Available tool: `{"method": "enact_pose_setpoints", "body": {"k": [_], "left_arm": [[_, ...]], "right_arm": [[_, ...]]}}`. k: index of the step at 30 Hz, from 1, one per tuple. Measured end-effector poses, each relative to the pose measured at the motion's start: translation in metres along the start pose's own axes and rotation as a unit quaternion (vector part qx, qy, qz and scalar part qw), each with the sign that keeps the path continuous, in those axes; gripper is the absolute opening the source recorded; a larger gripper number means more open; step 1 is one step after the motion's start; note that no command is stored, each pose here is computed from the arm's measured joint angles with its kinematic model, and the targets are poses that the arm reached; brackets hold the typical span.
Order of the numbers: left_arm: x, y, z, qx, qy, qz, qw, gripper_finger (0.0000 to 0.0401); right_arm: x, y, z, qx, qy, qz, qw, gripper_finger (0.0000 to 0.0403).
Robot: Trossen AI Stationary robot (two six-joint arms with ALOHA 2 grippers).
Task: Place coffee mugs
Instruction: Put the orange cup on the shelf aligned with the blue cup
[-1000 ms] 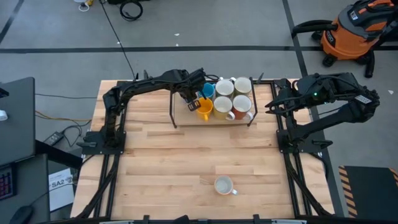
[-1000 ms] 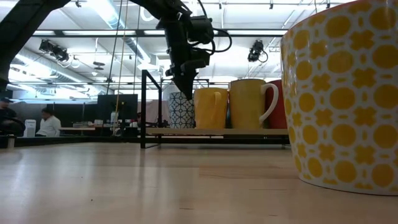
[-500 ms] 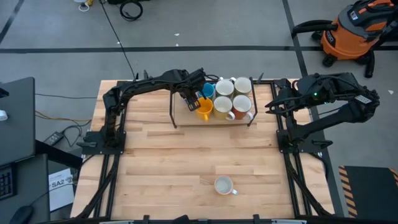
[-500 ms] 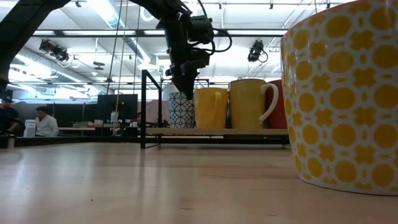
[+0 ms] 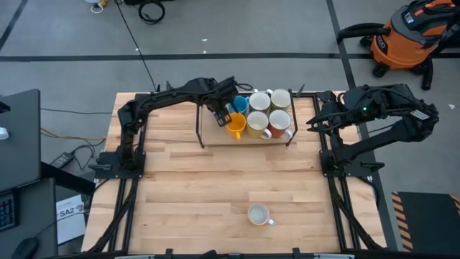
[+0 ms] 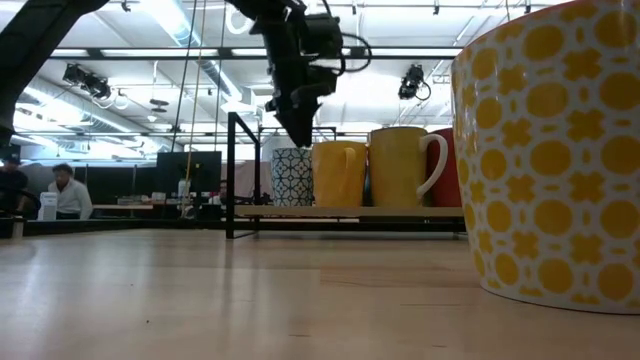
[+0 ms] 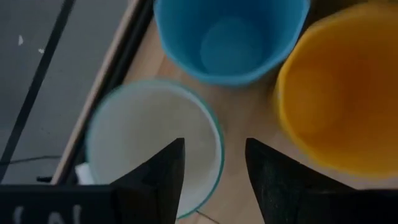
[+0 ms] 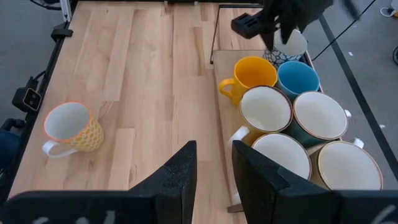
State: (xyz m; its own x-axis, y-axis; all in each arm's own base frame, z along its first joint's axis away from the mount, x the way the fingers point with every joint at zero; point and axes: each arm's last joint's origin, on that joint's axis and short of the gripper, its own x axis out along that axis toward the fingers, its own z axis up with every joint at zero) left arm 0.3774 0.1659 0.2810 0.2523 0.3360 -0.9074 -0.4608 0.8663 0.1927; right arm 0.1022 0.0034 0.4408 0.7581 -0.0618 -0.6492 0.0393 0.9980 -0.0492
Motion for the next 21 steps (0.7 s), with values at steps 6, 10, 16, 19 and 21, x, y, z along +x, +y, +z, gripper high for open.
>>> {"method": "enact_pose_setpoints", "body": {"k": [6,10,16,19,21], "left_arm": [[-0.035,0.003,0.014,-0.020,-0.035,-0.003,0.999,0.0176],[-0.067,-0.005,0.022,-0.048,-0.066,-0.019,0.996,0.0176],[-0.110,-0.041,0.027,-0.063,-0.113,-0.128,0.983,0.0176],[-0.126,-0.069,0.024,-0.056,-0.124,-0.162,0.977,0.0176],[-0.134,-0.090,0.019,-0.049,-0.123,-0.178,0.975,0.0176]], "right_arm": [[0.000,0.000,0.000,0.000,0.000,0.000,1.000,0.0107],[0.000,0.000,0.000,0.000,0.000,0.000,1.000,0.0107],[0.000,0.000,0.000,0.000,0.000,0.000,1.000,0.0107],[0.000,0.000,0.000,0.000,0.000,0.000,1.000,0.0107],[0.000,0.000,0.000,0.000,0.000,0.000,1.000,0.0107]]}}
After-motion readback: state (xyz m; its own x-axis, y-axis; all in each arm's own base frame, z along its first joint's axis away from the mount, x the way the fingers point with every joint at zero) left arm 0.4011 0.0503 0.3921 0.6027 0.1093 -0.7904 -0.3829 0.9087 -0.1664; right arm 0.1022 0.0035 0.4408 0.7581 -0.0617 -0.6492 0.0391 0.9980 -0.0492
